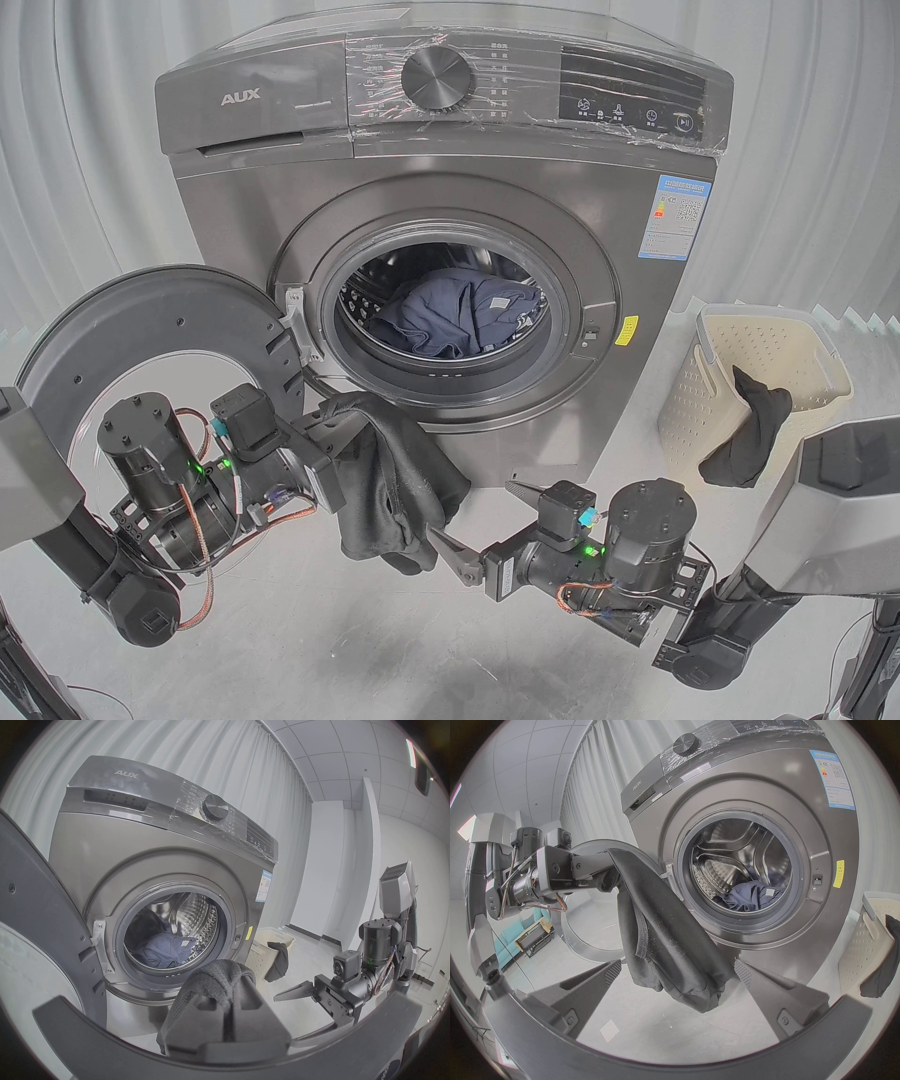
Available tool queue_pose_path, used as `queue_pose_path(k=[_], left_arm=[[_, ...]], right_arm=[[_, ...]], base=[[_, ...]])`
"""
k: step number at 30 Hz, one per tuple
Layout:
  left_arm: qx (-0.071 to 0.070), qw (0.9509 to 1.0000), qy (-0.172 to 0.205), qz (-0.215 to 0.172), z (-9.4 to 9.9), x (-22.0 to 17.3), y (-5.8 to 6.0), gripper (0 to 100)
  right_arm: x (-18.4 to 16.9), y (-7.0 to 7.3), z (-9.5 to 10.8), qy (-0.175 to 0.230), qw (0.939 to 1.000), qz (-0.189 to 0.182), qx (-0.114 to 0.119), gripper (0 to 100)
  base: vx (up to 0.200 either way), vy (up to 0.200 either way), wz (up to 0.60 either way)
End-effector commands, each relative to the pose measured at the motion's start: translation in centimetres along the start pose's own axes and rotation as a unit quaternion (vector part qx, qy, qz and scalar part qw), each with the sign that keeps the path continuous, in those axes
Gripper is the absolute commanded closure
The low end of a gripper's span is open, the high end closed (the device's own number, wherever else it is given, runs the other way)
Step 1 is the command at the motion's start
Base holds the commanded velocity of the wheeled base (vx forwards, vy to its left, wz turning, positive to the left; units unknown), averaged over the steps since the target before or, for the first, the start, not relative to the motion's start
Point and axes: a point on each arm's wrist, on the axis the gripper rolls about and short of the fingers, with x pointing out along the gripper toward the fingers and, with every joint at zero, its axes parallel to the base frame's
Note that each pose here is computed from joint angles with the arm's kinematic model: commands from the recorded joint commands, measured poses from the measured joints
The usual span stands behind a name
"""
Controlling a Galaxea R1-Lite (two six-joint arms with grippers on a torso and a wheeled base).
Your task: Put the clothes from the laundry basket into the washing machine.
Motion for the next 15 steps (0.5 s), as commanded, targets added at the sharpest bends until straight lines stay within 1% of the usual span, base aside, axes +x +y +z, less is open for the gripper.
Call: queue_pose_path(k=[1,5,10,15], left_arm=[[0.0,1.0,-0.007,0.007,0.2,0.3,0.1,100],[-0.008,0.9996,-0.018,0.02,0.5,0.8,0.3,100],[-0.009,0.9995,-0.019,0.024,0.5,1.0,0.3,100],[-0.008,0.9995,-0.02,0.023,0.6,1.0,0.3,100]], right_arm=[[0.4,0.1,-0.7,0.009,1.0,0.001,-0.002,0],[0.8,0.7,-1.0,0.006,0.9999,0.01,-0.003,0],[1.1,1.5,-1.7,0.014,0.9996,0.022,-0.007,0],[2.9,1.5,-2.2,-0.001,0.9998,0.022,-0.004,0]], base=[[0.0,0.0,0.0],[0.0,0.0,0.0],[0.0,0.0,0.0],[0.0,0.0,0.0]])
